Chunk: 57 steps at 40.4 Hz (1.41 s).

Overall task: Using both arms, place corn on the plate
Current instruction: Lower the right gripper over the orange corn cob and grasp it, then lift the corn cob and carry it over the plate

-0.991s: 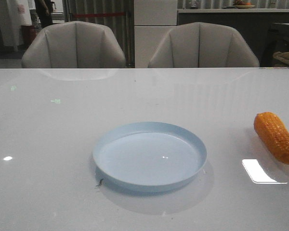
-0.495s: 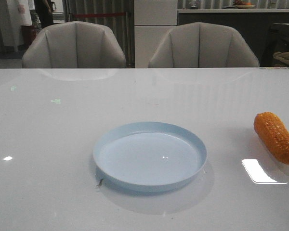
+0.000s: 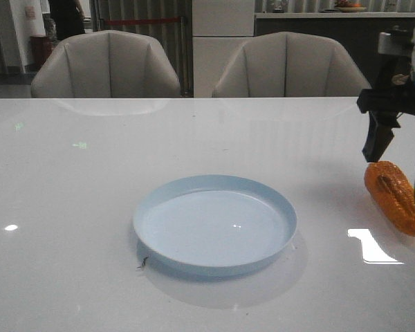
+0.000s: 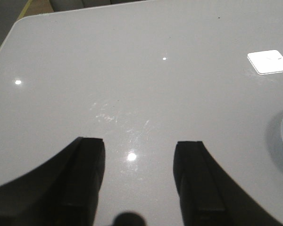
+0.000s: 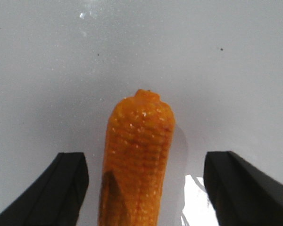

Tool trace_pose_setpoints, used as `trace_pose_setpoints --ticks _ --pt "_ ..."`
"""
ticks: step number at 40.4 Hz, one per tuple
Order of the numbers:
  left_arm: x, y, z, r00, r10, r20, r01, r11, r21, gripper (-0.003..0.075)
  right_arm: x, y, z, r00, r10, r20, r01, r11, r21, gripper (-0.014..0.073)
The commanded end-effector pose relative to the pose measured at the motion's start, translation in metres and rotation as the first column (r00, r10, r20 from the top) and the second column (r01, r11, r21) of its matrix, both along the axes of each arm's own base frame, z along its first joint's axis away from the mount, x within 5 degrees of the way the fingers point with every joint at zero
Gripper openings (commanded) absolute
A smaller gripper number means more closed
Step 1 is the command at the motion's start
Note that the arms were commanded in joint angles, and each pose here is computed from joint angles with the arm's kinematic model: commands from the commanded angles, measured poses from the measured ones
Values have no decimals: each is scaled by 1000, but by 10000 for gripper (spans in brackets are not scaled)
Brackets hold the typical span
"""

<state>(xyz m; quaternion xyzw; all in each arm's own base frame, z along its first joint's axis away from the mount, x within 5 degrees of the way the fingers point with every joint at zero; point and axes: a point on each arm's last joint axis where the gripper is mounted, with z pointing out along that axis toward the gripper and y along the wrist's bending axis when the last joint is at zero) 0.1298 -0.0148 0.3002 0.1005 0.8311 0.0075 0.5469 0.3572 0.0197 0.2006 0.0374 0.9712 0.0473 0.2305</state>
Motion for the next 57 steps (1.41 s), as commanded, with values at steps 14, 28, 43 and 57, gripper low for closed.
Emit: trace_pose_setpoints --ticks 14,28,43,57 --pt "2 1 16 994 1 106 -1 1000 7 397 18 7 -19 999 4 -35 -3 1000 26 599" --pt "2 1 16 994 -1 108 -1 1000 22 397 21 20 -11 992 120 -31 -120 993 -8 250" --pt "3 1 19 990 -3 138 1 1000 19 397 40 72 62 921 388 41 -385 920 -68 246" --pt "3 1 19 990 -3 138 1 1000 19 397 16 154 79 763 645 41 -638 762 -112 246"
